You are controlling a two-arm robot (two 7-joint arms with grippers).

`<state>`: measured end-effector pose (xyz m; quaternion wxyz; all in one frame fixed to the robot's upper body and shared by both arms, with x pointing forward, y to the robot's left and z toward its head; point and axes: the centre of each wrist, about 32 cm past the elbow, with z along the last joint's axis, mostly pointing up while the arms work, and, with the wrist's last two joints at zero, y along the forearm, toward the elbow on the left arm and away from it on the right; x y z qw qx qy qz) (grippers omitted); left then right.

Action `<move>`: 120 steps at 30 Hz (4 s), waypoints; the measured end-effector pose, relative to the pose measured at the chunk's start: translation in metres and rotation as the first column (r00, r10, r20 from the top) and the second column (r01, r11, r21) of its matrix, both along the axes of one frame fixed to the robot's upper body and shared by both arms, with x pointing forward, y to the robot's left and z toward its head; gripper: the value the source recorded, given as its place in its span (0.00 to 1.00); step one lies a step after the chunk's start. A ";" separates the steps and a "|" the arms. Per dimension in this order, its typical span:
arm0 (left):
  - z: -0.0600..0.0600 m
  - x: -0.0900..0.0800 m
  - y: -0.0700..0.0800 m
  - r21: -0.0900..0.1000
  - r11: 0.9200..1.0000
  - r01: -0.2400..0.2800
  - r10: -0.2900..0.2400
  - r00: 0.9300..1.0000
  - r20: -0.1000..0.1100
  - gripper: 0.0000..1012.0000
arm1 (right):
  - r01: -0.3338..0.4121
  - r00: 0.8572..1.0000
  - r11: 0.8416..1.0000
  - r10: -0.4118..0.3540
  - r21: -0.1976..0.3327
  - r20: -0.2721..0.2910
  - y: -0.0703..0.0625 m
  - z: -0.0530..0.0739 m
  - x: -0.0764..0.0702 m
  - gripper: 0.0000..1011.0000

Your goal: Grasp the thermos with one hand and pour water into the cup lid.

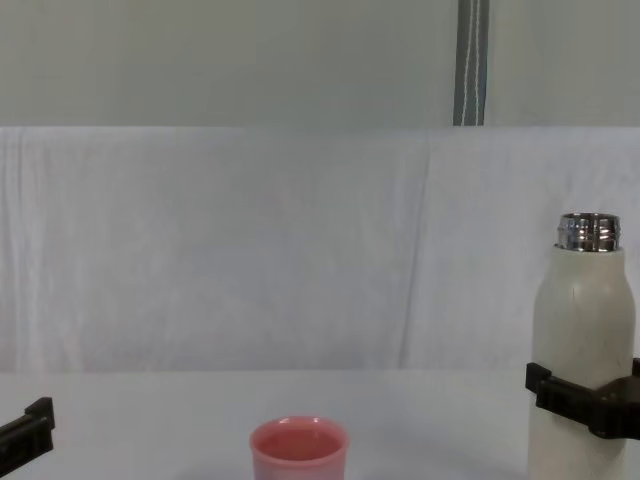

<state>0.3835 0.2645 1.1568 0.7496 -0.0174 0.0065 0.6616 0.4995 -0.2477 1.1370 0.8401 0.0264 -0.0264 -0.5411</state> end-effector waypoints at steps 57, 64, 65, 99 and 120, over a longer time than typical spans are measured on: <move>0.000 0.000 0.000 0.000 1.000 0.000 0.000 1.000 0.000 0.99 | 0.003 1.000 1.000 -0.003 -0.002 -0.006 0.000 -0.001 0.002 0.99; 0.000 0.000 0.000 0.000 1.000 0.000 0.000 1.000 0.000 0.99 | 0.003 1.000 1.000 -0.003 -0.002 -0.006 0.000 -0.001 0.002 0.99; 0.000 0.000 0.000 0.000 1.000 0.000 0.000 1.000 0.000 0.99 | 0.003 1.000 1.000 -0.003 -0.002 -0.005 0.000 -0.001 0.002 0.99; 0.000 0.000 0.000 0.000 1.000 0.000 0.000 1.000 0.000 0.99 | 0.011 1.000 0.999 -0.011 0.039 0.006 -0.002 -0.001 -0.011 0.99; 0.000 0.000 0.000 0.000 1.000 0.000 0.000 1.000 0.000 0.99 | 0.027 1.000 0.999 -0.026 0.039 -0.007 -0.004 -0.001 -0.027 0.99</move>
